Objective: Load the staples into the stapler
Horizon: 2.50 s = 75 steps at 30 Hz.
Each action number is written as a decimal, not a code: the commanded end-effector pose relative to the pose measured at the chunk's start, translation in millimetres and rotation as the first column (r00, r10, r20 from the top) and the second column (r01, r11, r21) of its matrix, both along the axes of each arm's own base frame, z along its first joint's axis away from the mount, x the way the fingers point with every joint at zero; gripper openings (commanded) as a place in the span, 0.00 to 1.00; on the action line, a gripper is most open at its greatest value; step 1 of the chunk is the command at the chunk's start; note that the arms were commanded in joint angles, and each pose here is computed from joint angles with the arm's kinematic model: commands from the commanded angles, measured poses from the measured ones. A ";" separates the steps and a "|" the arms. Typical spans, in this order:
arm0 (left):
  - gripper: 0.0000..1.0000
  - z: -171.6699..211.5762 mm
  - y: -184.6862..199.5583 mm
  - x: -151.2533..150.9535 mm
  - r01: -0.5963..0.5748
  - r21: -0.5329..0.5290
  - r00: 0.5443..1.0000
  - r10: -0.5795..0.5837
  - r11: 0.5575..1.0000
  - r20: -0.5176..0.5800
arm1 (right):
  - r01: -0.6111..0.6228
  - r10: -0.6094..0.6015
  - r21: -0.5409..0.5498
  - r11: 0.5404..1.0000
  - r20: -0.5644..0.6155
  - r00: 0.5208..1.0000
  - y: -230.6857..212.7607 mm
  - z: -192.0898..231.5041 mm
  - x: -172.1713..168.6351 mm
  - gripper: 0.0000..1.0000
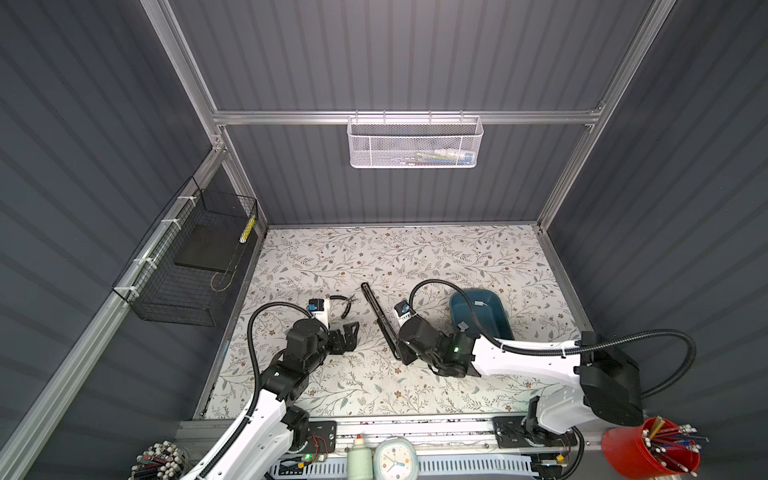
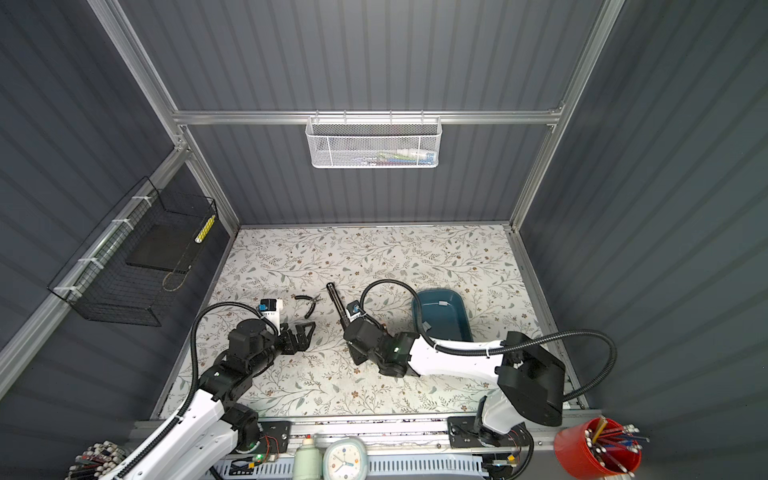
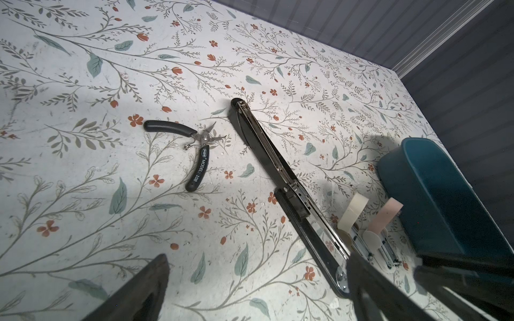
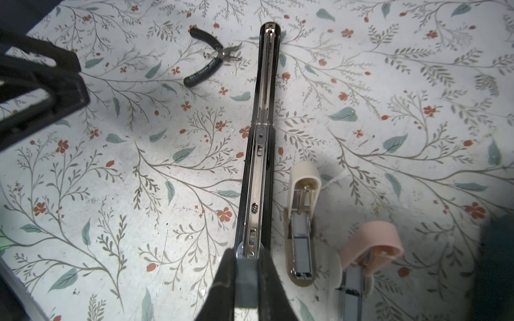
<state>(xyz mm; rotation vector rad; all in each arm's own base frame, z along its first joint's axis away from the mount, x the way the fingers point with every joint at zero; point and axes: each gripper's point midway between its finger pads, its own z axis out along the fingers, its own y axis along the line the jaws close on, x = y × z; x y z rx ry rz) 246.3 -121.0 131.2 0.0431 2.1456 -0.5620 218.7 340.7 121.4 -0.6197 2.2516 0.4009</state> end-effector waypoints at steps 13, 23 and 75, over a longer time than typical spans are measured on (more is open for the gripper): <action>0.99 1.4 -3.3 -0.9 0.014 -0.021 1.000 -0.014 1.000 0.001 | 0.417 -0.417 -0.018 0.909 0.016 0.909 -155.1 12.1 33.6 0.05; 0.99 41.1 -10.3 41.1 -0.014 0.041 0.999 0.012 0.999 0.053 | 0.555 -0.554 -0.025 0.831 -0.117 0.824 -202.4 -22.0 69.1 0.04; 0.99 112.0 -38.1 179.7 -0.095 0.316 0.925 -0.034 0.944 0.379 | 0.486 -0.496 -0.127 0.865 -0.369 0.786 -203.4 -85.8 84.8 0.29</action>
